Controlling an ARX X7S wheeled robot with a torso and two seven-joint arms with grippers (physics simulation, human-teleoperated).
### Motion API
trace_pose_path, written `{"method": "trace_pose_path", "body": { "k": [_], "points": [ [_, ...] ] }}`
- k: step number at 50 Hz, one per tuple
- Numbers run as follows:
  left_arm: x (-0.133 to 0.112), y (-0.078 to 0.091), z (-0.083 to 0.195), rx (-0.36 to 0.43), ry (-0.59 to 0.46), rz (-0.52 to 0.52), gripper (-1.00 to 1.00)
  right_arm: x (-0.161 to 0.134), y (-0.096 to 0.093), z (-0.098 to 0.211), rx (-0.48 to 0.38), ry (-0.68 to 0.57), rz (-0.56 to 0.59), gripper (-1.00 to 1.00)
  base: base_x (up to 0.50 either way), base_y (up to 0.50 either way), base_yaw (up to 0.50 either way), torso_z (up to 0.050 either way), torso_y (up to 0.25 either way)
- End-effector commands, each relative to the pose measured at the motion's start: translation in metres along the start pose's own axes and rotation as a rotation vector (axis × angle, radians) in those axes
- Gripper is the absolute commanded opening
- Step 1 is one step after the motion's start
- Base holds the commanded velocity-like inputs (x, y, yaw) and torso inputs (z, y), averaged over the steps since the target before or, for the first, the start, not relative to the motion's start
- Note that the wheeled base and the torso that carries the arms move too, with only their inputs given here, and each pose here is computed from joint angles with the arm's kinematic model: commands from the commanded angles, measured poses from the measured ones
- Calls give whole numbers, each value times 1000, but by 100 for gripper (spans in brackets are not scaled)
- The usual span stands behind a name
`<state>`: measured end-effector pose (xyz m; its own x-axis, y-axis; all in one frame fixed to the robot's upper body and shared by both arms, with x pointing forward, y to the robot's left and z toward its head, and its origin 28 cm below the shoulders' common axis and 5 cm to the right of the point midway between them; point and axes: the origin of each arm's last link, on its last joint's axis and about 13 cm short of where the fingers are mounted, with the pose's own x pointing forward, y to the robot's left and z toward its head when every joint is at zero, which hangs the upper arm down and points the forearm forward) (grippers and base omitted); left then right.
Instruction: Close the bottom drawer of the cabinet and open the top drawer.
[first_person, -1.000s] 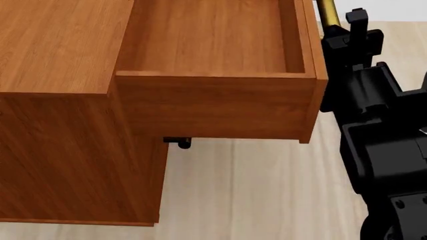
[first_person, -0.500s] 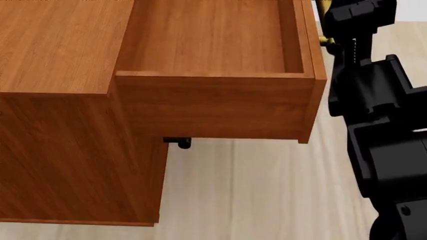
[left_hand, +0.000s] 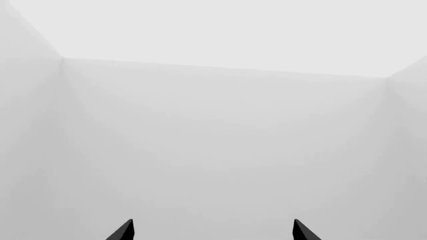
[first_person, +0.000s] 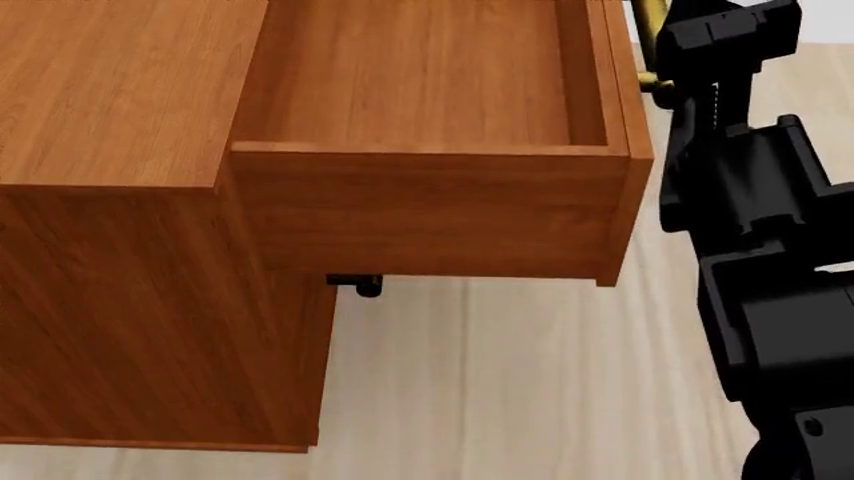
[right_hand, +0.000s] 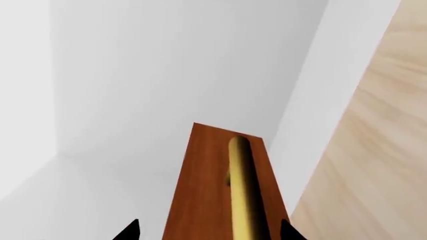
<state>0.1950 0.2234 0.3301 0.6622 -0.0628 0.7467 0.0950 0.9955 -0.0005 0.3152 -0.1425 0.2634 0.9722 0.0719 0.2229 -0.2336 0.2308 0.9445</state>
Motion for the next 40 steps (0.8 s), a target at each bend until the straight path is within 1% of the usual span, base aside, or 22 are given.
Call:
{"method": "trace_pose_path", "body": {
  "k": [1,10,18,26,35,40],
  "points": [
    [0,1,0,-1,0,3,100,2,2,3,9,-19,45,100,0,0,0,0,0],
    [0,0,1,-1,0,1,100,4,-1,5,10,-30,28,100,1,0,0,1,1],
    [0,-1,0,-4,2,-1,100,5,-13,8,18,-54,-17,100,0,0,0,0,0],
    [0,-1,1,-3,1,-1,100,7,-22,6,27,-52,-42,100,0,0,0,0,0],
    [0,0,2,-3,-2,2,100,7,-25,7,29,-57,-54,100,0,0,0,0,0],
    [0,0,1,-4,-1,2,100,4,-22,12,25,-73,-51,100,0,0,0,0,0]
  ]
}}
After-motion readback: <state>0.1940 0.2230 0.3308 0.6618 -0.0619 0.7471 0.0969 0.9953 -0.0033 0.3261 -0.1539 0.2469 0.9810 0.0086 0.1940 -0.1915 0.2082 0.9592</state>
